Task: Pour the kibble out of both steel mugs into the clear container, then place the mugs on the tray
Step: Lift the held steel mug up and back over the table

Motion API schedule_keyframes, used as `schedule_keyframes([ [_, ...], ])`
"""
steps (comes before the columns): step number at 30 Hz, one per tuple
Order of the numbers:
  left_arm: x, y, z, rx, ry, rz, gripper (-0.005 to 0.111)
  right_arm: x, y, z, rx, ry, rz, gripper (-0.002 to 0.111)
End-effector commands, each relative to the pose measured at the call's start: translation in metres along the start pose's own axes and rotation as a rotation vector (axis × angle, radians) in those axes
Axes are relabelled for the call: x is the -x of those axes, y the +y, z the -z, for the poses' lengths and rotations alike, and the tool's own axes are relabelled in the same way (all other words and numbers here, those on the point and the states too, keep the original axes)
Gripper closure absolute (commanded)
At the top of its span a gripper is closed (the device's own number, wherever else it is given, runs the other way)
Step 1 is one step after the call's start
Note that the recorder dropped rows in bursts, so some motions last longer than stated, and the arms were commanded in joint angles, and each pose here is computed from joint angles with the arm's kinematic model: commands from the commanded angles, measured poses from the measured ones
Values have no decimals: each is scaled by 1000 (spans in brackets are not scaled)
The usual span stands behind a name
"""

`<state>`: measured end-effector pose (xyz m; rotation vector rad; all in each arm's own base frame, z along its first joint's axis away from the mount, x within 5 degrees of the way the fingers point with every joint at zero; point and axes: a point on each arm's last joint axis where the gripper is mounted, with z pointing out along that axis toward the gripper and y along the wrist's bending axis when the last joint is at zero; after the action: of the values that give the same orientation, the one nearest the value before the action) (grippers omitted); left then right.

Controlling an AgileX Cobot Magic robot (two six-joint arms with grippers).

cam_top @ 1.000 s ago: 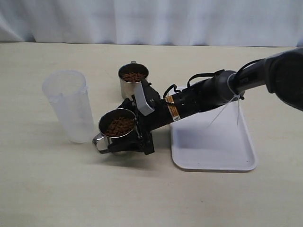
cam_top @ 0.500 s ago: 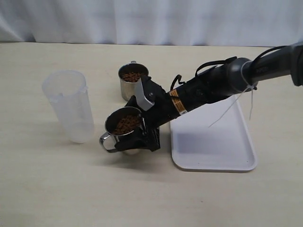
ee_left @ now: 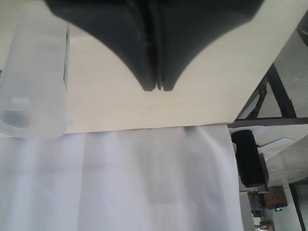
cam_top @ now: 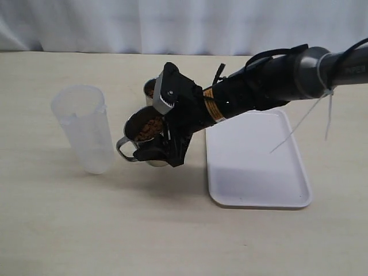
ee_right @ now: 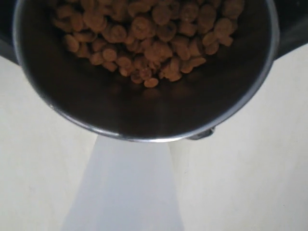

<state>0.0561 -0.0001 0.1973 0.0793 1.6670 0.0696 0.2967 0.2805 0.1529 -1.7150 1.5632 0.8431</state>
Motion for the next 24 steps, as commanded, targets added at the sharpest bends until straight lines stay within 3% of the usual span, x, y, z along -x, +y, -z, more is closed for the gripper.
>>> schedule_keyframes([
  [1,0,0,0,-1,-6,5,107,7,9,11,-15,-21,-10,104],
  [6,0,0,0,-1,-8,5,107,13,6,23,-177,-67,-14,104],
  [18,0,0,0,-1,-6,5,107,24,-9,39,-430,-112,10,104],
  [24,0,0,0,-1,-6,5,107,26,-10,39,-438,-132,9,104],
])
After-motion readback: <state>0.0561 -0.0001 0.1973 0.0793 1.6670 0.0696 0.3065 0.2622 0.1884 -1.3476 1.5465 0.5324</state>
